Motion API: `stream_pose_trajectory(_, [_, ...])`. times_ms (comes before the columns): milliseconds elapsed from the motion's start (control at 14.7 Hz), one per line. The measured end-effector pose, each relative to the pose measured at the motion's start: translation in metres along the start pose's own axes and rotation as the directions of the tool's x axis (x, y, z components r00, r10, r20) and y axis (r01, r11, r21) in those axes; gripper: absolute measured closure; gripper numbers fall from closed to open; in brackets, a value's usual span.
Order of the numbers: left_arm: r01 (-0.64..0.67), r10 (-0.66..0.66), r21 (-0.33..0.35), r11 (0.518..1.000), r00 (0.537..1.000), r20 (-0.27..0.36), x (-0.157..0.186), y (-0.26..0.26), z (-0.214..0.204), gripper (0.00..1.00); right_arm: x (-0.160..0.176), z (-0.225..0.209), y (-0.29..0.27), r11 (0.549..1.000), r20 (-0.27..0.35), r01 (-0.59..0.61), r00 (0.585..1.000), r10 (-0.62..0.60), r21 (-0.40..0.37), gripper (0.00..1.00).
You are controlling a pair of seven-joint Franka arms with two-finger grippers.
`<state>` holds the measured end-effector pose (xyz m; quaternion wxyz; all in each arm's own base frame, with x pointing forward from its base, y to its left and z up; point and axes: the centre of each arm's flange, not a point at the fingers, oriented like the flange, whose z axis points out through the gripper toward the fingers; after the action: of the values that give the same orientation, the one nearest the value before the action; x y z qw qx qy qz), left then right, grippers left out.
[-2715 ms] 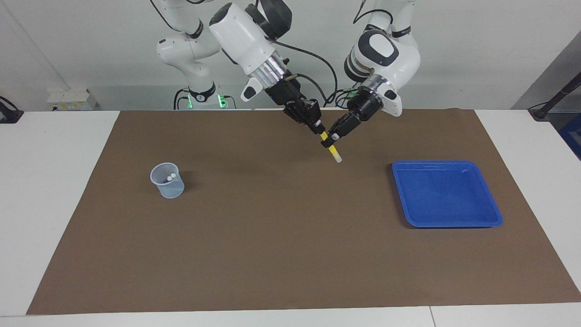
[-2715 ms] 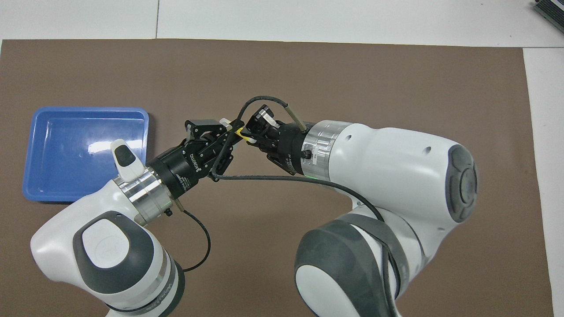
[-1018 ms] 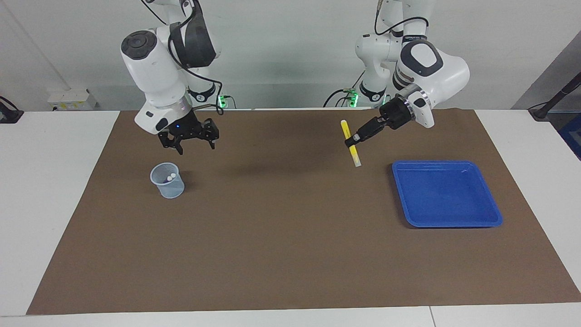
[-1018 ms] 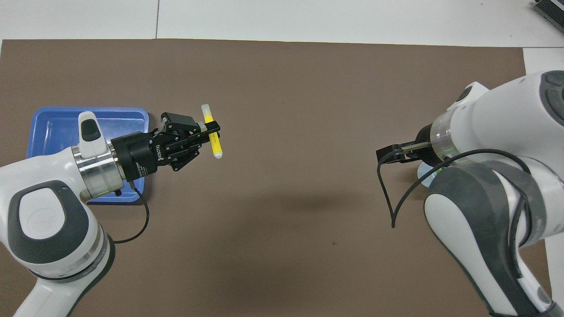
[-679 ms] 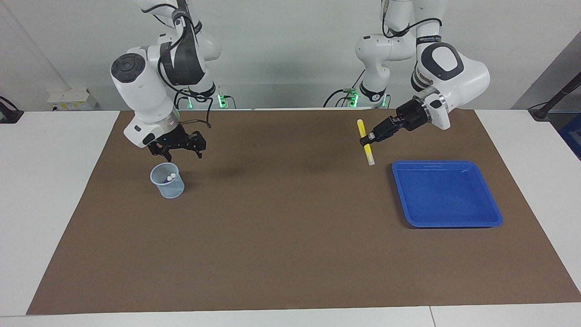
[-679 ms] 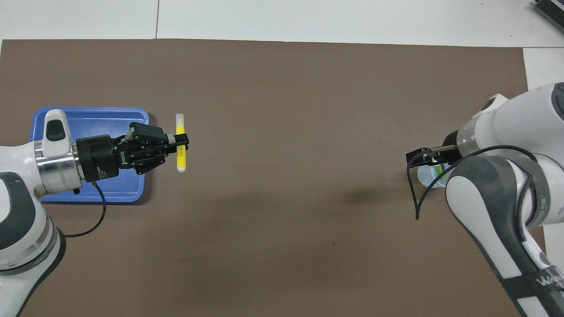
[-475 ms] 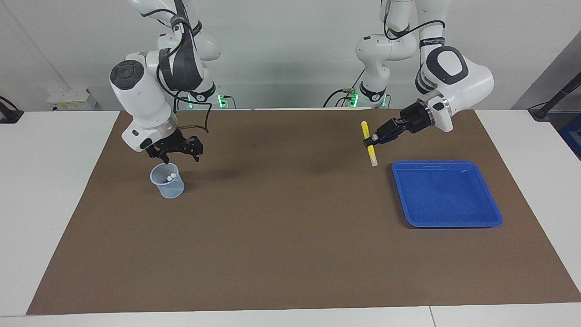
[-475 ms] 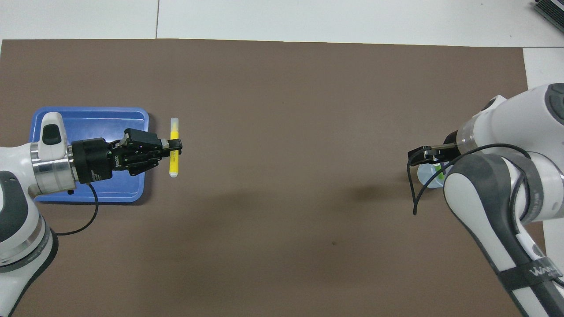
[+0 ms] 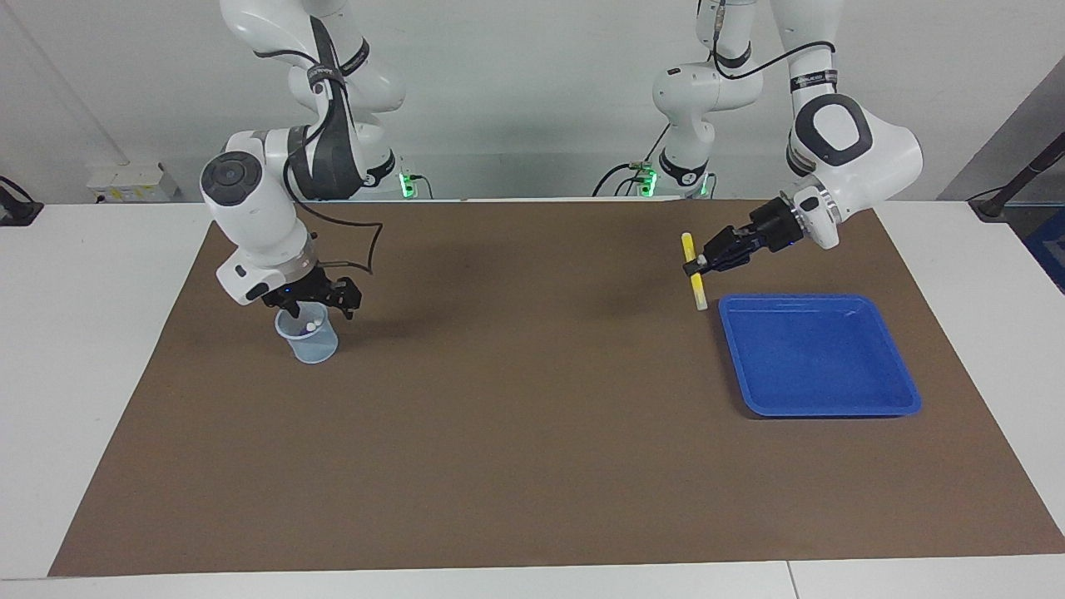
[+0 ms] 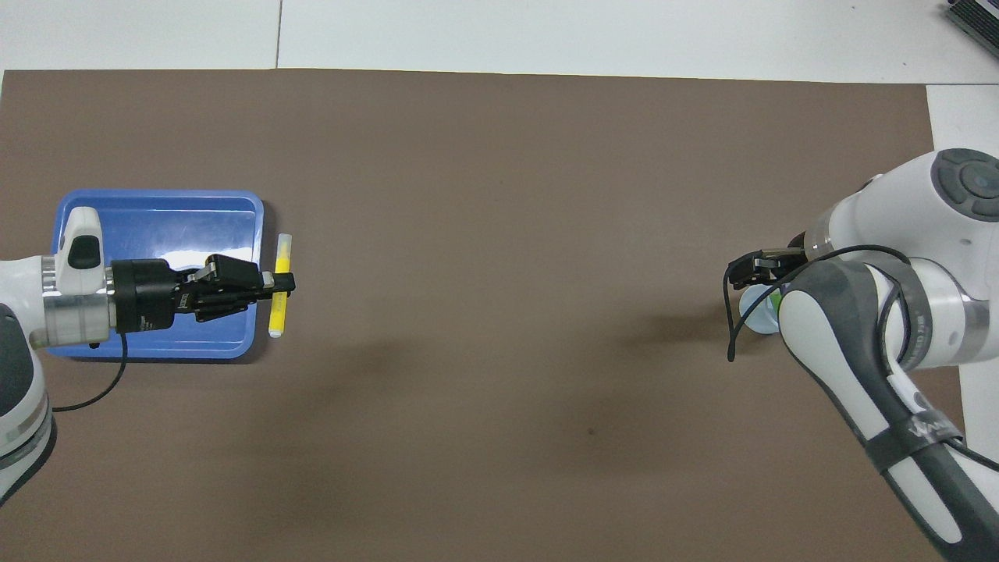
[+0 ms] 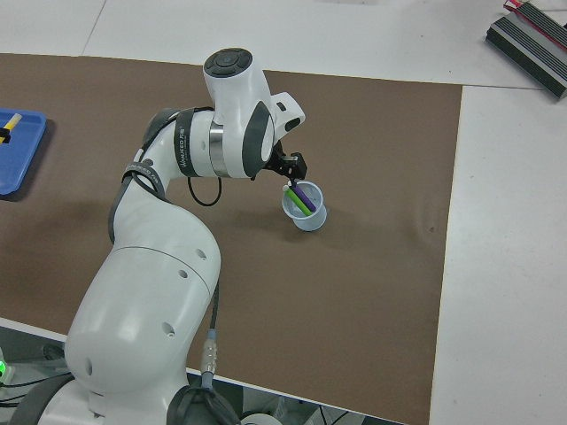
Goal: Right arm passes pens to left for tray arrangement
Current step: 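Lower the yellow pen into the blue tray and open the left gripper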
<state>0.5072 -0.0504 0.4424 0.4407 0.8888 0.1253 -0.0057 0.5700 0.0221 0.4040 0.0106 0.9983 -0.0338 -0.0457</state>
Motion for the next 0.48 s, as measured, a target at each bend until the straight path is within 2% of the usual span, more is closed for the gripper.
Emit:
stream_pose_trajectory(272, [-0.086, 0.086, 0.159, 0.983, 0.996, 0.006, 0.007, -0.031, -0.026, 0.82, 0.001, 0.007, 0.014, 1.0, 0.018, -0.025, 1.0, 0.025, 0.0, 0.0])
stream_pose_trajectory(339, [-0.109, 0.108, 0.197, 0.974, 0.994, 0.016, 0.008, -0.036, -0.03, 0.82, 0.0, 0.009, 0.016, 1.0, 0.024, -0.029, 0.999, 0.029, 0.0, 0.07])
stream_pose_trajectory(475, [-0.158, 0.153, 0.275, 0.948, 0.987, 0.043, 0.01, -0.042, -0.034, 0.82, -0.003, 0.013, 0.019, 0.999, 0.045, -0.039, 0.998, 0.04, -0.003, 0.1])
